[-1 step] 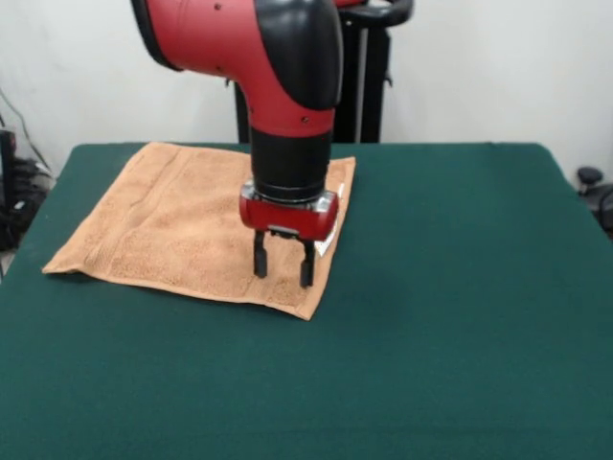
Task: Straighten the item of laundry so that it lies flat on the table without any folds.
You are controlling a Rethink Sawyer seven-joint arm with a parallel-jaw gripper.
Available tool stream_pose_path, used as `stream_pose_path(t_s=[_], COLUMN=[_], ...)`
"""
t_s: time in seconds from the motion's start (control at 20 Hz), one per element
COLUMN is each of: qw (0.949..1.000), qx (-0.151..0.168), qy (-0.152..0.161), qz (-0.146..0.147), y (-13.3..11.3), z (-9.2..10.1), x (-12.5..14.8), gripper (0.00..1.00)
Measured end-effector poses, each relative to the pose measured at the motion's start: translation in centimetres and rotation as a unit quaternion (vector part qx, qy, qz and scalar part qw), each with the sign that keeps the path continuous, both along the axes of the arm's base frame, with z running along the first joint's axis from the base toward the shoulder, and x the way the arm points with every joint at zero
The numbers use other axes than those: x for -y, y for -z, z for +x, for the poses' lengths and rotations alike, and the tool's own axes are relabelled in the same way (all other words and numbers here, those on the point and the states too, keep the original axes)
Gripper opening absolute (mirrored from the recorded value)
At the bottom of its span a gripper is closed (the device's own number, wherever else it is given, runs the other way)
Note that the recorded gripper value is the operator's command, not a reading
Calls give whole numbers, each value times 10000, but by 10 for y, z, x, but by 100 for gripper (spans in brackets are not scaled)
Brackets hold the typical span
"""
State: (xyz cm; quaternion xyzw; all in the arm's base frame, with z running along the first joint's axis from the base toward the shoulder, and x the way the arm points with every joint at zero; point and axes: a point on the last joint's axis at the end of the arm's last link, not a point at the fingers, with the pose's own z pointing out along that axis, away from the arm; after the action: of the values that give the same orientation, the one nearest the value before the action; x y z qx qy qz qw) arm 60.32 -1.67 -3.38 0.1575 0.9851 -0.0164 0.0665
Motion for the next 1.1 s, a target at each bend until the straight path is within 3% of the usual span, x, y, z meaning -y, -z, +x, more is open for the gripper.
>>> stream_pose_path(t_s=[0.35,0.75,1.1], qw=[9998,9981,9981], qx=[115,131,146], qy=[137,169,296], qz=[-105,-581,-521], y=[10,11,13], z=[-2,-3,1], x=[-3,-17,-12], gripper=[100,100,100])
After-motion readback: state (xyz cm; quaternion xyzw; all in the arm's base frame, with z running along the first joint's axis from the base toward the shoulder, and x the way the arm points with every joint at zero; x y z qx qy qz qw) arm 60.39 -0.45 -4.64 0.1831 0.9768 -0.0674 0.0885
